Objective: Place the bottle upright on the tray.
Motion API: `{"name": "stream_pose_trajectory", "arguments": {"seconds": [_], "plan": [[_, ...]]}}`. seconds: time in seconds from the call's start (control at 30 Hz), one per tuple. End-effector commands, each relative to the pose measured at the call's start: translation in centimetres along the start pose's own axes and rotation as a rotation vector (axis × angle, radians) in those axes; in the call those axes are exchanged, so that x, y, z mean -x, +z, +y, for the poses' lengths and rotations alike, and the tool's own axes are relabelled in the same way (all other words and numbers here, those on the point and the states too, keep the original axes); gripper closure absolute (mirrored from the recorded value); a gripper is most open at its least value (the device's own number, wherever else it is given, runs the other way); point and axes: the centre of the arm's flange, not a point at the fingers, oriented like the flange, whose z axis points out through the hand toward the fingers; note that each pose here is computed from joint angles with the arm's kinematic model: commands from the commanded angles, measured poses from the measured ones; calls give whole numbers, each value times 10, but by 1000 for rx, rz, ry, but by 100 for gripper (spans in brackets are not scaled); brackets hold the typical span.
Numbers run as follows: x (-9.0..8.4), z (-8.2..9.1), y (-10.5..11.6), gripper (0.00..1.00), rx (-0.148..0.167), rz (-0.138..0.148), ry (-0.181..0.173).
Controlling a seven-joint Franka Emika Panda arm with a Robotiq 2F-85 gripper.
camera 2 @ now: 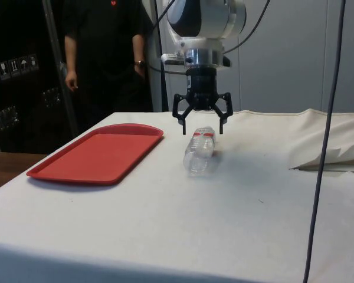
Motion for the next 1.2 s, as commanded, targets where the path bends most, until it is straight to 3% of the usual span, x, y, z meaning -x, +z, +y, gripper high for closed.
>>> {"name": "stream_pose_trajectory", "arguments": {"seconds": [0.0,0.03,0.3,0.5,0.6,0.8,0.83,0.97,1.13,1.17], "plan": [[-1,-1,0,0,-2,0,3],[-1,-3,-1,0,-10,-10,7],[-9,-9,-4,0,-3,-4,16],[-17,-13,-6,0,1,-30,37],[-17,-14,-7,0,8,-25,34],[-26,-15,-8,0,8,-53,56],[-25,-14,-9,0,13,-41,52],[-32,-12,-9,0,13,-72,69],[-38,-9,-10,0,14,-90,83],[-36,-9,-10,0,21,-76,79]]}}
